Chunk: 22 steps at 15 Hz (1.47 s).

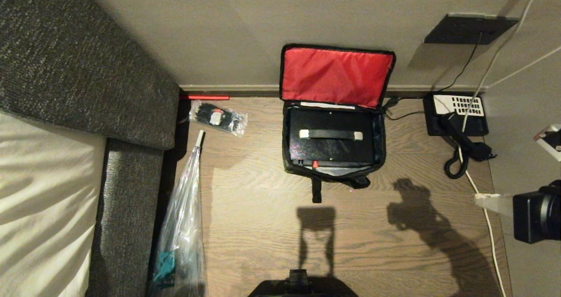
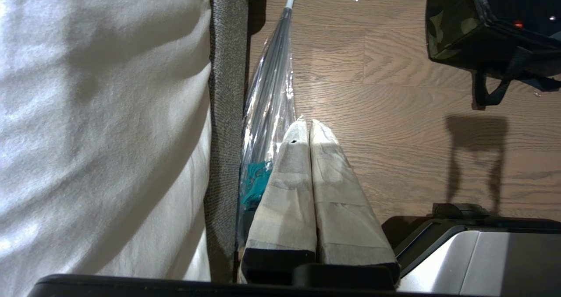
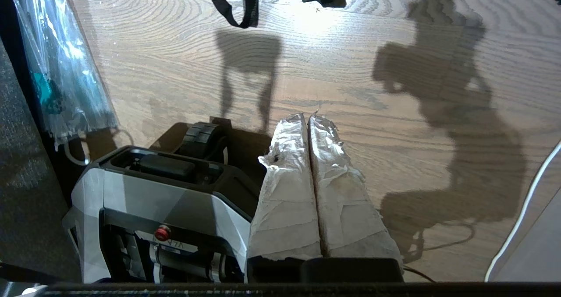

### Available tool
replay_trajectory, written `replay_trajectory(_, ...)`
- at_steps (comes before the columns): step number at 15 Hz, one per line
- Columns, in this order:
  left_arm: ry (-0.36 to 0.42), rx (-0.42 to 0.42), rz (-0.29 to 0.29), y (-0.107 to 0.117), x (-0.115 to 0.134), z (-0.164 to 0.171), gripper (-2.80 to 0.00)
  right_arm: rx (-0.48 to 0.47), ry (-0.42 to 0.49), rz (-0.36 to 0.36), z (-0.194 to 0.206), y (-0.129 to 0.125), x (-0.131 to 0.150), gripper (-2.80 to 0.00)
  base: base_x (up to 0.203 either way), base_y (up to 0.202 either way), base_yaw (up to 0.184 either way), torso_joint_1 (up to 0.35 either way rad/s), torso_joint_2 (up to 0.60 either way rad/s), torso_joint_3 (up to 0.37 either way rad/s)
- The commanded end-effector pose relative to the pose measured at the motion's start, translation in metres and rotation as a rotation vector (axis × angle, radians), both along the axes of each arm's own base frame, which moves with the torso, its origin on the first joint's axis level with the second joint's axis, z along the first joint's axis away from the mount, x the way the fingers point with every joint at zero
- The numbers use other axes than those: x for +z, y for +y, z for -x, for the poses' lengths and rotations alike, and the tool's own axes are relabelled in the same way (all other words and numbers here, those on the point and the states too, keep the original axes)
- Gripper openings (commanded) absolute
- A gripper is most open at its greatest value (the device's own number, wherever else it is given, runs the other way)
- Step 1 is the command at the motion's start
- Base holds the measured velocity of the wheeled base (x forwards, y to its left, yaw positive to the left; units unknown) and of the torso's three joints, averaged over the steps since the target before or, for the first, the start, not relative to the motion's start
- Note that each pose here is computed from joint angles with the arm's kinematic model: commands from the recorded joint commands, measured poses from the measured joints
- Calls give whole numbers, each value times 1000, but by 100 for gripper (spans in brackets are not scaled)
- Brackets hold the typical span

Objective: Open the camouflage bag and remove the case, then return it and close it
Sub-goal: Grip the handle

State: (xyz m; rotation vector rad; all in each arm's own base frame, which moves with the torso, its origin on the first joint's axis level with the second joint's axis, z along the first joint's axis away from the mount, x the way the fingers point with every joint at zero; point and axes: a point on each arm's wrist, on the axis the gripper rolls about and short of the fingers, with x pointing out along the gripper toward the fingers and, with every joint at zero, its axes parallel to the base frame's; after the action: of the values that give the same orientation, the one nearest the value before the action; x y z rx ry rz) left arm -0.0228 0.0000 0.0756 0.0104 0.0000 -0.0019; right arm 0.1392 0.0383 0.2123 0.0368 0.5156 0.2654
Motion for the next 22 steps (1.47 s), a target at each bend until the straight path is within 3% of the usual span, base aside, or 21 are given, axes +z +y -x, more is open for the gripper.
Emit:
replay_trajectory(1, 0, 0, 0, 0, 0, 0, -280, 1, 1, -1, 0, 0, 0, -280, 0, 0, 0, 0, 0, 0)
replay_trajectory(7, 3, 2, 13, 0, 0, 0, -280, 1, 4, 0, 0, 0, 1, -280, 0, 0, 0, 1, 0, 30)
replay_trajectory(22, -2, 2, 6, 0, 0, 0, -280, -5, 15, 45, -2, 0, -4, -280, 0, 0, 0, 3, 3, 195)
